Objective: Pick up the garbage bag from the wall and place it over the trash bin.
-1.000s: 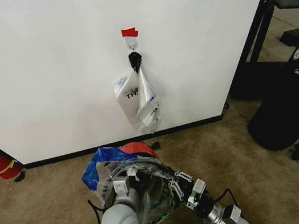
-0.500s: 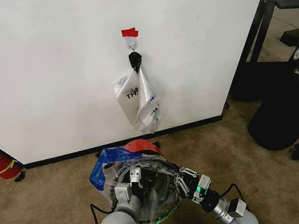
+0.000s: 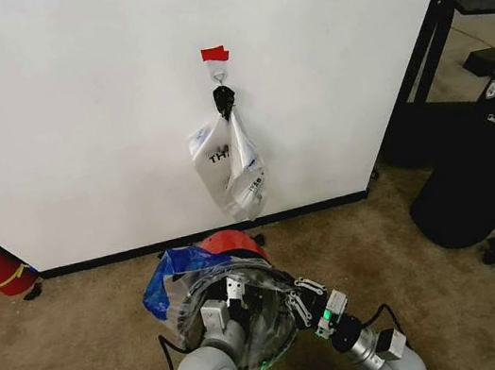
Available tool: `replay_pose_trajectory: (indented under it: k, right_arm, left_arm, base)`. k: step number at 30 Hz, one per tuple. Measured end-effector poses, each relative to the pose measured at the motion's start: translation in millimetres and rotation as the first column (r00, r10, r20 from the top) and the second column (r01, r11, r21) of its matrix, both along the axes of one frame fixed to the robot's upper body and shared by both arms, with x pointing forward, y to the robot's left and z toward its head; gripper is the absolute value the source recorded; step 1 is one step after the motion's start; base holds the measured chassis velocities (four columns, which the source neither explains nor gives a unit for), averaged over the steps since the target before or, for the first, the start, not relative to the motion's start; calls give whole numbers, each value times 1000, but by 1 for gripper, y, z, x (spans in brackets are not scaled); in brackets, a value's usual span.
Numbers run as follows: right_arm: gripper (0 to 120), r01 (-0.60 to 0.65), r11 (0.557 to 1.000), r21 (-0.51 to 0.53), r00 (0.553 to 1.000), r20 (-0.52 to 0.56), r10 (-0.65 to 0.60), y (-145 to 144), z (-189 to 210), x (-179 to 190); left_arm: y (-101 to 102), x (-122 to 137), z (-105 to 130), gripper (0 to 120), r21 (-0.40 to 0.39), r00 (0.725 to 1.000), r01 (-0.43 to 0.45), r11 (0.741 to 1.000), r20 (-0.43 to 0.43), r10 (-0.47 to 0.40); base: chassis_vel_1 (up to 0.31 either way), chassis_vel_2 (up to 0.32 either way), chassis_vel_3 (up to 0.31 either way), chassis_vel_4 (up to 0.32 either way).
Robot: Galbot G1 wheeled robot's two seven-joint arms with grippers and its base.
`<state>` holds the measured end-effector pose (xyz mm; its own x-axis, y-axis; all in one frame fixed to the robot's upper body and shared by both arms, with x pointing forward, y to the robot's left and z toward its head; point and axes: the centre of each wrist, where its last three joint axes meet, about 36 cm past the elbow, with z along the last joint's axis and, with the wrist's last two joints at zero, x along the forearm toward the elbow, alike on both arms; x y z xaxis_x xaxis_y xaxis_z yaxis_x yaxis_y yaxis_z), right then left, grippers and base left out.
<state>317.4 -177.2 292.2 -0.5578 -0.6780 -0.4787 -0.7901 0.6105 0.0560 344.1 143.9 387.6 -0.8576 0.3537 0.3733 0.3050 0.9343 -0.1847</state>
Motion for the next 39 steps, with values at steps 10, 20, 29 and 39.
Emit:
replay_pose_trajectory:
  k: [10,20,29,39]
  right_arm:
    - [1,-13,1000,17,1000,-1,13,2,5,0]
    - [1,18,1000,-2,1000,-4,-18,-8,-4,7]
    - [1,63,997,-33,998,1,-63,-28,-11,18]
    - [1,74,996,-48,997,18,-73,-35,-10,24]
  left_arm:
    - [5,16,-8,0,21,999,-44,999,28,43]
    - [8,-6,6,0,6,999,3,1000,48,-3]
    - [12,-29,21,0,-4,996,83,997,43,-83]
    - [11,-53,34,0,15,981,192,981,13,-192]
  base:
    - [0,0,0,0]
    - [0,0,0,0]
    - [0,0,0,0]
    - [0,0,0,0]
